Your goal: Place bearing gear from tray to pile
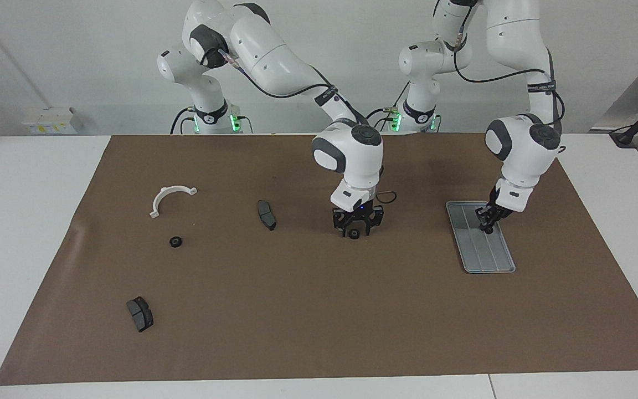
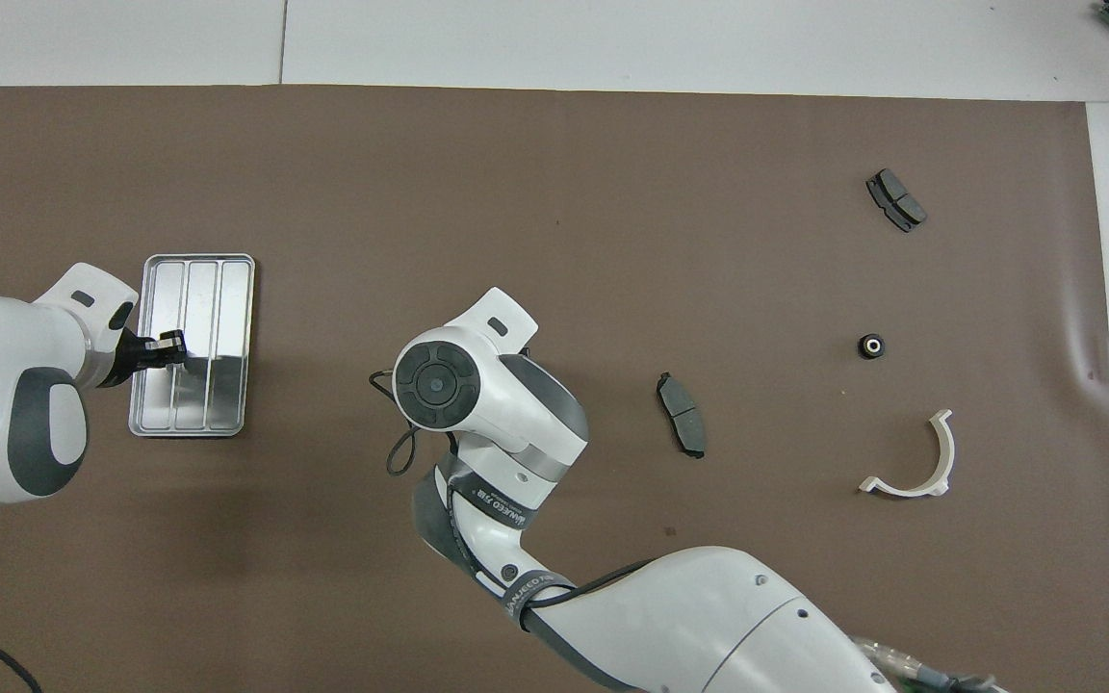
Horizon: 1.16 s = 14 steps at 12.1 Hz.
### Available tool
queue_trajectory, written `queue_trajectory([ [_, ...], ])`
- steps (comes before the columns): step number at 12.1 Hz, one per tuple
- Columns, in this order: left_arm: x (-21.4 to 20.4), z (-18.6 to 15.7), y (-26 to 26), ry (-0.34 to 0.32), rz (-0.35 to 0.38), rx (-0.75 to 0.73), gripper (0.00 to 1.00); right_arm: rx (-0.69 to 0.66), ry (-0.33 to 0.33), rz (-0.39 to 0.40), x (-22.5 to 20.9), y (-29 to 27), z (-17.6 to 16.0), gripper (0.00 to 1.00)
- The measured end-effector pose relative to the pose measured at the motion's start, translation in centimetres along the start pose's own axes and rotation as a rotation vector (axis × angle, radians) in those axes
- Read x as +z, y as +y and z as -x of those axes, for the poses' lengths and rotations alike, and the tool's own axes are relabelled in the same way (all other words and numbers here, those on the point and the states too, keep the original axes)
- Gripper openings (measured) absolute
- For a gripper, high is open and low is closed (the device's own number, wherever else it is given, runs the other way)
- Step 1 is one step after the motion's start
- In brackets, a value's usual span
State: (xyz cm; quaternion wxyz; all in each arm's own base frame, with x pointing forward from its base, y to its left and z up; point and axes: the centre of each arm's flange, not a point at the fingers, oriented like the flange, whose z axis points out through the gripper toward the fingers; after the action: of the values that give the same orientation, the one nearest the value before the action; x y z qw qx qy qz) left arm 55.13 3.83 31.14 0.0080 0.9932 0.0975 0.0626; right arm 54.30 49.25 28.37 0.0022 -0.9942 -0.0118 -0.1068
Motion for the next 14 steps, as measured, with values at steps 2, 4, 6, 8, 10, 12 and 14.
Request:
queue_trajectory([
  [2,-0.7,-0.6,0.6,0.016,0.004,-0.012,0.19,-0.006,0.01,0.001,-0.2,0.0,-0.1,0.49],
  [4,-1.4,-0.9,2.8,0.015,0.011,-0.036,0.19,-0.007,0.014,0.002,-0.3,0.0,-0.2,0.35],
  [6,-2.4,-0.9,6.8,0.002,0.018,-0.076,0.19,-0.007,0.015,0.003,-0.3,0.0,-0.2,0.35],
  [8,-3.2,-0.5,10.4,-0.01,0.023,-0.111,0.19,0.004,0.024,0.006,-0.6,0.6,-1.0,0.35],
  [10,-3.6,0.3,13.1,-0.016,0.028,-0.146,0.19,0.028,0.04,0.004,-1.5,1.9,-2.3,0.35],
  [12,-4.0,1.1,16.0,-0.013,0.037,-0.189,0.19,0.071,0.059,0.002,-3.1,4.4,-4.4,0.35],
  [14,-4.6,2.0,19.1,-0.008,0.049,-0.229,0.19,0.107,0.06,0.02,-4.5,8.7,-5.7,0.35],
])
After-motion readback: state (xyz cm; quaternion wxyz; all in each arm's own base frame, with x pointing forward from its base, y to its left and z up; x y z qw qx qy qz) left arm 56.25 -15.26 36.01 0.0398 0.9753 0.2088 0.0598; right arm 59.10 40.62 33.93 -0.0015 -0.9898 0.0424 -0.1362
